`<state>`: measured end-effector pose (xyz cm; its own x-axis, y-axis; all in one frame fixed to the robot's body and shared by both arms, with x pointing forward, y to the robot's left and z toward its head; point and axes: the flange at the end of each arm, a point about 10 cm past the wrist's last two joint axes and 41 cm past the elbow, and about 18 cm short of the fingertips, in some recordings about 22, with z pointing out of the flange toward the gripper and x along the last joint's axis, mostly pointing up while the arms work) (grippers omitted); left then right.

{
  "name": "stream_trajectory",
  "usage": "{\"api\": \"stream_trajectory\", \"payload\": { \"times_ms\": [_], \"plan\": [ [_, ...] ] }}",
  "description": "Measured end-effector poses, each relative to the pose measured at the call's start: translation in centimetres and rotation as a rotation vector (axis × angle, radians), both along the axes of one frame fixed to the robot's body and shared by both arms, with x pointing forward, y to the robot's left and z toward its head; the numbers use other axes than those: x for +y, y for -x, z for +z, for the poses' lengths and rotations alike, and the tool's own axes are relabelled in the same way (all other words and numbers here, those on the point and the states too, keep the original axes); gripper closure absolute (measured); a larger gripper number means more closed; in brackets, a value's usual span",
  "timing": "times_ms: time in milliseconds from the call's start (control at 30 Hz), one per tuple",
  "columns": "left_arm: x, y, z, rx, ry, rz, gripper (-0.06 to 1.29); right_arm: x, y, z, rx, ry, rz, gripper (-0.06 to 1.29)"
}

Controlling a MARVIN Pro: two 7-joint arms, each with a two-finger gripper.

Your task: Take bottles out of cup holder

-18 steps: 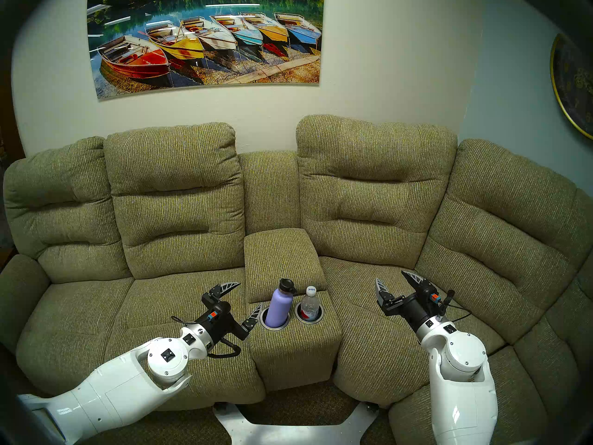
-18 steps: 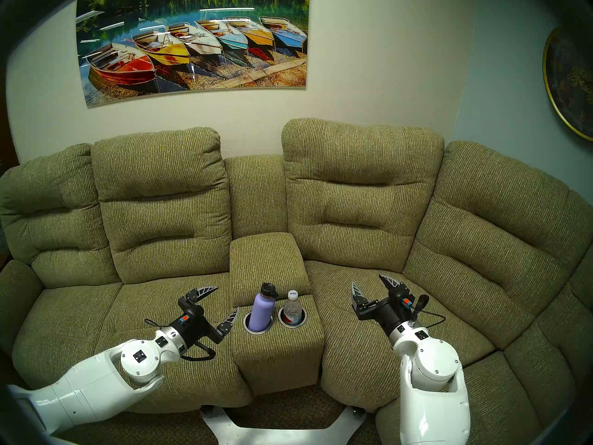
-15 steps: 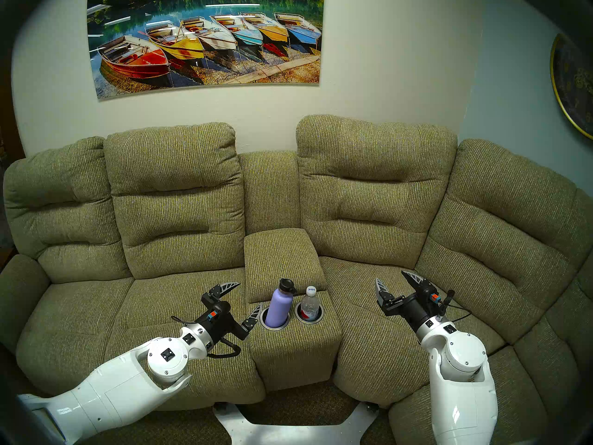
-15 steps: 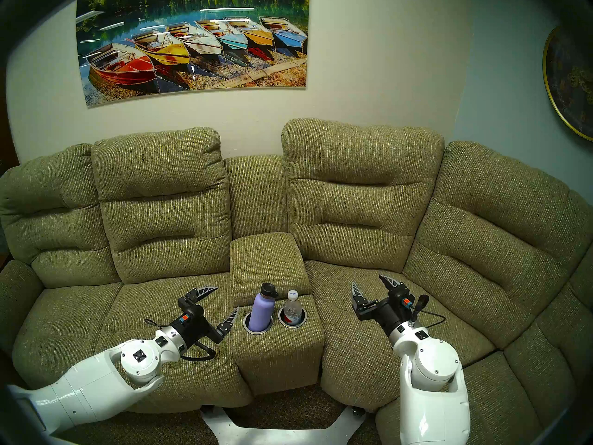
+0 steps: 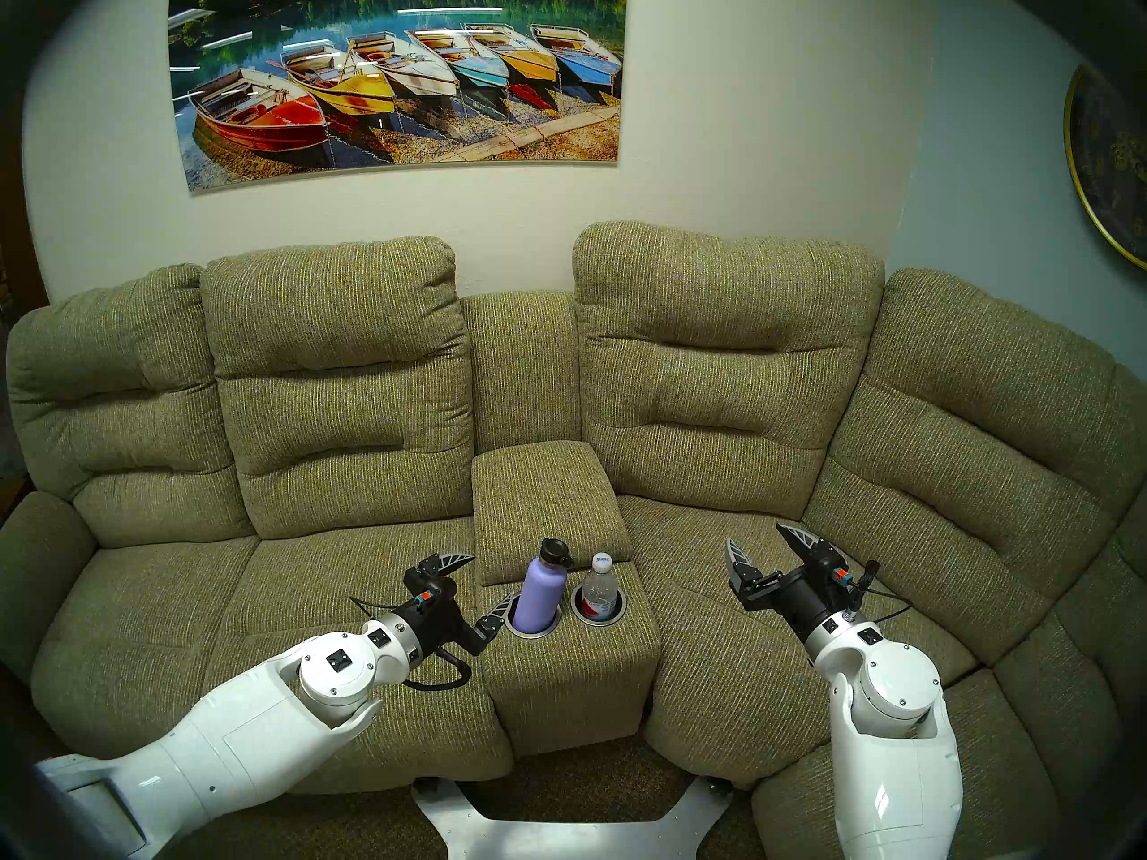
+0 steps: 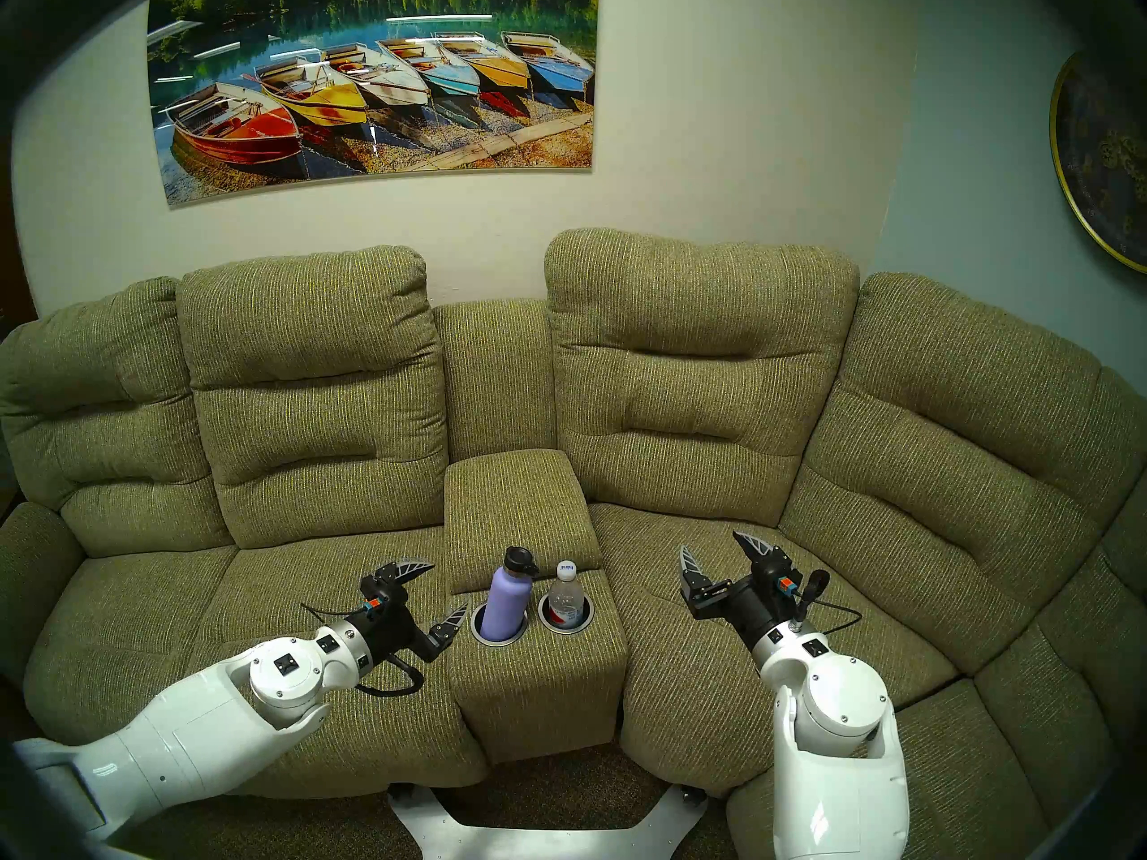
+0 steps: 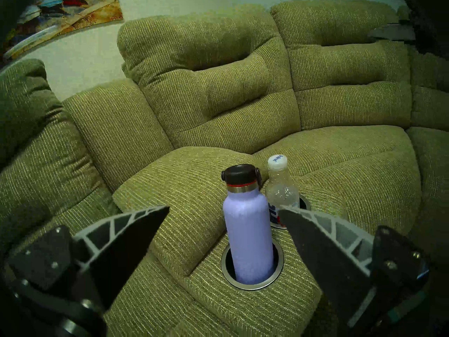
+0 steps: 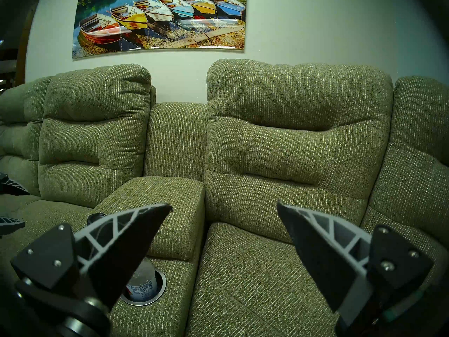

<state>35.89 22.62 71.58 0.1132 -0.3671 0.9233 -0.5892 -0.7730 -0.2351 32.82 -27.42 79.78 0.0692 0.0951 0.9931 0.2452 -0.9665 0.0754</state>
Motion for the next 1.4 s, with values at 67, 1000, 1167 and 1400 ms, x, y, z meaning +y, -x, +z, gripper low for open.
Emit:
{"api": "stream_trajectory", "payload": {
  "times_ms": [67, 1000, 1167, 1400],
  "plan": [
    [-0.2, -0.5, -0.3, 0.009, -0.001, 0.001, -0.02, 0.0, 0.0, 0.0, 0.0, 0.0, 0.0, 0.01],
    [-4.5, -7.2, -0.2, 0.063, 0.102, -0.092, -0.02, 0.0, 0.0, -0.1, 0.002, -0.001, 0.0, 0.01],
    [-5.1, -7.6, -0.9, 0.084, 0.101, -0.102, -0.02, 0.0, 0.0, -0.1, 0.002, -0.001, 0.0, 0.01],
    [-5.2, -8.4, -1.9, 0.094, 0.072, -0.103, -0.02, 0.0, 0.0, -0.1, 0.002, -0.001, 0.0, 0.01]
  ]
}}
